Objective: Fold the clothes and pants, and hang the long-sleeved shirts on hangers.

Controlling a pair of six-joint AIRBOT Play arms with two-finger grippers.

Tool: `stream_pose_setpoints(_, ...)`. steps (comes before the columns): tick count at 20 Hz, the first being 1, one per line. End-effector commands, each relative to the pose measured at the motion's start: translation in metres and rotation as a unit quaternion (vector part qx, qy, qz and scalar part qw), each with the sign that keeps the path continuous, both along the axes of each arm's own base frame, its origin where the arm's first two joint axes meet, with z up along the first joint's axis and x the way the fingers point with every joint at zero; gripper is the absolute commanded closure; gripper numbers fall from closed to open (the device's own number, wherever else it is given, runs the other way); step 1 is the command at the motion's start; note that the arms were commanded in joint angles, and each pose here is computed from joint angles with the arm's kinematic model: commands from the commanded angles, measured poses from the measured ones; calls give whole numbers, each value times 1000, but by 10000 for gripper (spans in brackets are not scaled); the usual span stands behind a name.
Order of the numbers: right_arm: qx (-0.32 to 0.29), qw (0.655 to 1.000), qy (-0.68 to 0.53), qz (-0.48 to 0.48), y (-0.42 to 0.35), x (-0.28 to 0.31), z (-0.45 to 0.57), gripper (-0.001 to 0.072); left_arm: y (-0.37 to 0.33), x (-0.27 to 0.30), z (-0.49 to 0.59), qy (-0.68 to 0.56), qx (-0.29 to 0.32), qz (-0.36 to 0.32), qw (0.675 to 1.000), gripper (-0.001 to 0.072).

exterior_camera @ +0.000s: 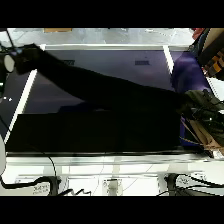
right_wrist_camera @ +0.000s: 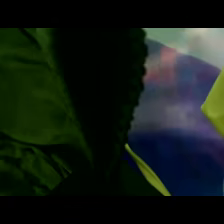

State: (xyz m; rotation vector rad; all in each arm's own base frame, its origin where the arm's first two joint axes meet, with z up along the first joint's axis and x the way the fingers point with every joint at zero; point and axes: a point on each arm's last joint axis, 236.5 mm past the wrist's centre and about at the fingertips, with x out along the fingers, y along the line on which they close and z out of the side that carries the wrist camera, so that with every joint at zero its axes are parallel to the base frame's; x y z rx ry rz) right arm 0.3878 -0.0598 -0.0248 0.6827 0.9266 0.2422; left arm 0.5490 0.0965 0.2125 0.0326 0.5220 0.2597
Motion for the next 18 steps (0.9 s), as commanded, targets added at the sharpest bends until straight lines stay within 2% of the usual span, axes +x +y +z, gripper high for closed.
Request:
stream_pose_setpoints(1, -2, 1000, -12, -21, -7, 8, 3, 683, 45, -38, -42, 102, -21, 64, 992, 697)
stream_pose_setpoints(5, -1, 1000, -14, -23, -7, 10, 4, 683, 53, -45, -72, 150, -30, 76, 985, 697)
stream_pose_setpoints(9, 22, 997, -44, -58, -11, 25, 19, 683, 38, -15, -50, 74, -35, 46, 996, 697)
stream_pose_setpoints(12, 17, 995, -52, -78, -19, 31, 20, 683, 33, -15, -58, 85, -36, 42, 995, 698)
stream_pose_setpoints(15, 10, 996, -47, -72, -19, 29, 17, 682, 43, -29, -112, 145, -26, 40, 988, 700)
stream_pose_setpoints(18, 8, 996, -45, -71, -19, 28, 16, 683, 46, -73, -214, 245, -44, 48, 967, 700)
